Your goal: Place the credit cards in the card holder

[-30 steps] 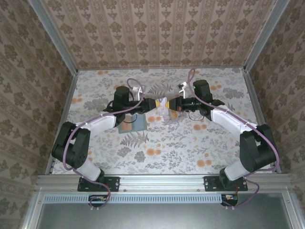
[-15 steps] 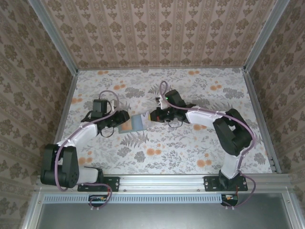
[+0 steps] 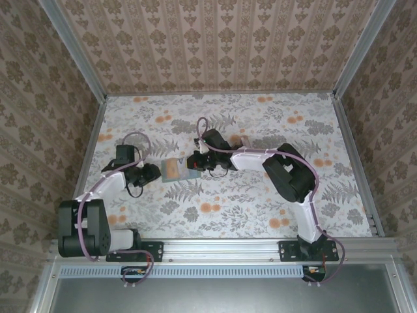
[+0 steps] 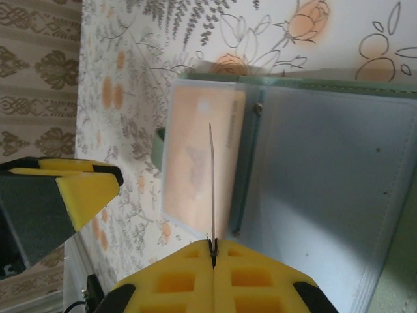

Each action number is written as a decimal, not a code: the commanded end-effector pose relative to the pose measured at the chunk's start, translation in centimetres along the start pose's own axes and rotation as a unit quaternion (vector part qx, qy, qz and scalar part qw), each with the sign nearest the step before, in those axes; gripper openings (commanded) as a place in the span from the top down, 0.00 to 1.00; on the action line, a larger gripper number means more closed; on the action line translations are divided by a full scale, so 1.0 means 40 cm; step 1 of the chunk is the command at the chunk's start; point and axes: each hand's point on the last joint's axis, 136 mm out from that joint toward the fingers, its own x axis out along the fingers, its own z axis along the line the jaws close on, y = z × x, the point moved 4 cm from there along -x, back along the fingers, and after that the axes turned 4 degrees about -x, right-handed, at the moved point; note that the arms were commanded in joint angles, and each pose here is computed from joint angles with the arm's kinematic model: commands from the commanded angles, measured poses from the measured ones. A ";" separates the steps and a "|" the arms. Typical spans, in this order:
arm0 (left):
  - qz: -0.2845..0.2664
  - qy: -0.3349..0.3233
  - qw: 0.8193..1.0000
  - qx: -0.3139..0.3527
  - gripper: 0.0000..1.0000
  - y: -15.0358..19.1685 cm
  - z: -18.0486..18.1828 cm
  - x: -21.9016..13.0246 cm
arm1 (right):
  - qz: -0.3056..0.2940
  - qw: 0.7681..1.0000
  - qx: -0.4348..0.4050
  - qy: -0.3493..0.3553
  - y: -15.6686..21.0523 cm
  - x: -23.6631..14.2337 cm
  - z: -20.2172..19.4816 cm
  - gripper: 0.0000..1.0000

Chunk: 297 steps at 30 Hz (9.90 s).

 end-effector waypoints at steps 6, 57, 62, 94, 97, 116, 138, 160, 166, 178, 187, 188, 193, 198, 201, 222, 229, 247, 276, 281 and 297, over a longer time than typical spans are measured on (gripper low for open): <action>0.005 0.018 1.000 0.008 0.68 -0.014 -0.006 0.021 | -0.027 1.000 0.013 -0.001 -0.036 0.013 0.005 0.96; 0.040 0.024 0.999 0.008 0.78 0.010 -0.042 0.129 | 0.000 0.998 0.067 -0.009 0.000 0.064 -0.058 0.95; 0.044 0.026 0.999 0.008 0.79 0.018 -0.047 0.134 | 0.005 0.998 0.064 -0.009 0.004 0.082 -0.049 0.95; 0.035 0.015 0.999 0.026 0.82 -0.006 -0.065 0.110 | 0.053 0.998 -0.004 0.033 0.016 0.084 0.001 0.72; 0.032 0.010 0.999 0.026 0.81 -0.005 -0.061 0.104 | 0.052 0.997 -0.021 0.047 0.008 0.058 0.007 0.67; -0.002 0.020 0.999 0.034 0.75 -0.049 -0.107 0.044 | 0.023 0.983 -0.097 0.157 0.036 -0.148 -0.020 0.62; -0.020 0.077 0.990 0.120 0.71 -0.047 -0.354 0.066 | -0.093 0.964 -0.089 0.233 -0.004 -0.515 -0.102 0.61; 0.043 0.080 0.979 0.180 0.68 -0.053 -0.532 0.194 | -0.120 0.944 -0.086 0.296 -0.019 -0.492 -0.219 0.60; 0.076 0.084 0.973 0.199 0.68 -0.010 -0.585 0.245 | -0.136 0.944 -0.083 0.288 -0.021 -0.501 -0.217 0.60; 0.101 0.093 0.969 0.205 0.67 0.060 -0.620 0.292 | -0.212 0.930 -0.107 0.281 -0.041 -0.562 -0.188 0.60; 0.110 0.102 0.966 0.212 0.67 0.099 -0.645 0.306 | -0.165 0.933 -0.095 0.304 -0.046 -0.508 -0.241 0.58; 0.110 0.102 0.965 0.213 0.67 0.101 -0.645 0.307 | -0.162 0.934 -0.095 0.306 -0.046 -0.505 -0.243 0.58; 0.112 0.101 0.965 0.214 0.67 0.109 -0.644 0.310 | -0.155 0.931 -0.098 0.317 -0.047 -0.501 -0.254 0.57; 0.119 0.107 0.964 0.214 0.67 0.120 -0.652 0.322 | -0.147 0.929 -0.102 0.323 -0.051 -0.492 -0.263 0.55; 0.120 0.107 0.963 0.218 0.67 0.127 -0.658 0.324 | -0.140 0.928 -0.103 0.330 -0.053 -0.484 -0.274 0.55; 0.123 0.105 0.963 0.217 0.67 0.148 -0.657 0.334 | -0.123 0.948 -0.124 0.267 -0.053 -0.459 -0.230 0.57; 0.122 0.105 0.962 0.219 0.67 0.148 -0.661 0.330 | -0.129 0.946 -0.126 0.268 -0.053 -0.470 -0.224 0.60; 0.125 0.104 0.962 0.220 0.67 0.147 -0.665 0.336 | -0.134 0.944 -0.125 0.275 -0.051 -0.482 -0.222 0.73; 0.038 0.328 0.927 0.177 0.54 0.010 -0.665 0.021 | -0.237 0.949 -0.185 0.098 -0.017 -0.609 -0.030 0.93; 0.052 0.339 0.914 0.218 0.54 0.026 -0.658 -0.032 | -0.202 0.960 -0.187 0.046 -0.009 -0.580 -0.007 0.93; 0.067 0.302 0.902 0.303 0.54 0.045 -0.612 -0.062 | -0.119 0.975 -0.179 -0.063 0.010 -0.519 0.033 0.93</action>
